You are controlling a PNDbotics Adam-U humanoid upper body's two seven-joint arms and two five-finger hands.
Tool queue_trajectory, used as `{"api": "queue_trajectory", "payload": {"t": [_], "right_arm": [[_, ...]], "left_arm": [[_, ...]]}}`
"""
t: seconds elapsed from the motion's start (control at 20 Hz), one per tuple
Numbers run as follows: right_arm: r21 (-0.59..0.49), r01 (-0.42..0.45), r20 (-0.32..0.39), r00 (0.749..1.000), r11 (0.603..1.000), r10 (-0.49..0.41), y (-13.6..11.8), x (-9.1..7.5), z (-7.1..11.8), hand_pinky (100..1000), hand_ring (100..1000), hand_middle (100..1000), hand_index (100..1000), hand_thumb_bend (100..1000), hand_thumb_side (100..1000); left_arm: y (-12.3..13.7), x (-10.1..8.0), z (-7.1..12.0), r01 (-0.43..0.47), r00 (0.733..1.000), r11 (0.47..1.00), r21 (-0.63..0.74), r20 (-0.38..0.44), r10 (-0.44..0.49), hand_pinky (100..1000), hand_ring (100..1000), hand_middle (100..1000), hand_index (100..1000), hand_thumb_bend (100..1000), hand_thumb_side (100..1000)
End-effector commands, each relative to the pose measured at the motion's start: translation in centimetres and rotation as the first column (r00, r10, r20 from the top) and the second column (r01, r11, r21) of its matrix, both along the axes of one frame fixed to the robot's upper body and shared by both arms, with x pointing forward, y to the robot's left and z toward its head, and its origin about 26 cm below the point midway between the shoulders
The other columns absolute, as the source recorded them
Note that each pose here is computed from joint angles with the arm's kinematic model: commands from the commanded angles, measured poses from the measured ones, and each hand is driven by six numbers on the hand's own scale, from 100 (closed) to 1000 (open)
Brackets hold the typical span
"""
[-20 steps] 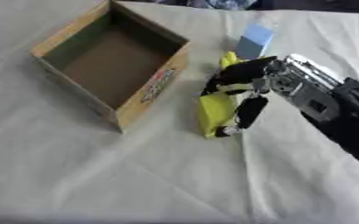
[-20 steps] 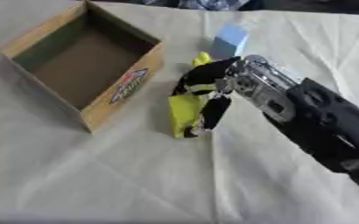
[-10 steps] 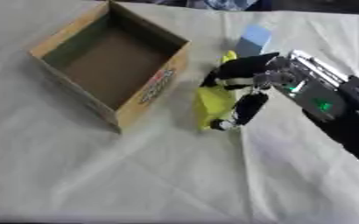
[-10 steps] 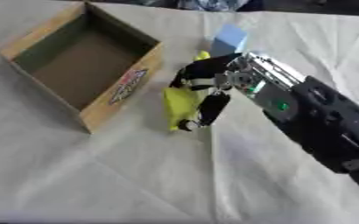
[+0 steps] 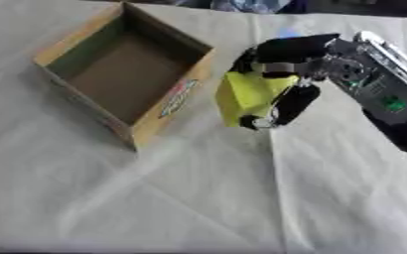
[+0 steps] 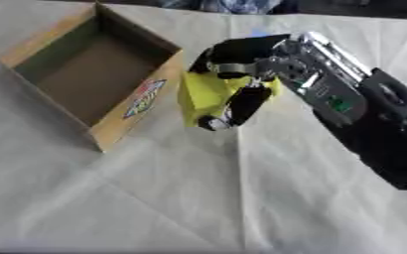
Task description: Pick up objects on the table and place them in the box.
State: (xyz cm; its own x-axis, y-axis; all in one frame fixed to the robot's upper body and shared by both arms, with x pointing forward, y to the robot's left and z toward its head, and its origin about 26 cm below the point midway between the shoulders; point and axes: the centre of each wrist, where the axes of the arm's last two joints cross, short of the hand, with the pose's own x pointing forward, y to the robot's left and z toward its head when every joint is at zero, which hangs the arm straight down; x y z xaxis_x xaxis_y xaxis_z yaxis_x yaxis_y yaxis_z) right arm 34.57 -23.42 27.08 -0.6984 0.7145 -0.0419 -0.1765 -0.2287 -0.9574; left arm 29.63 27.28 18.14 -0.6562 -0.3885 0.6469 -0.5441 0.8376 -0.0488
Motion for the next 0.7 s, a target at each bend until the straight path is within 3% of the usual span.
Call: {"api": "queue_trajectory", "payload": {"t": [0.05,0.35,0.7], "right_arm": [[0.032,0.001,0.052,0.999,0.999,-0.002,-0.2,-0.7,2.4,868,852,702,876,252,463],[0.093,-0.022,0.092,0.996,0.995,0.013,1.2,-0.3,4.5,867,844,697,876,239,433],[0.155,-0.084,0.111,0.992,0.984,0.068,4.9,1.6,6.4,859,831,689,882,204,417]], "left_arm": [[0.3,-0.2,0.6,-0.005,1.000,1.000,0.017,0.019,0.005,609,833,1000,671,268,951],[0.2,-0.2,0.6,-0.003,1.000,1.000,0.017,0.018,0.003,609,833,1000,671,267,952],[0.1,-0.1,0.6,0.006,1.000,1.000,0.013,0.018,-0.006,609,834,1000,671,267,953]]}}
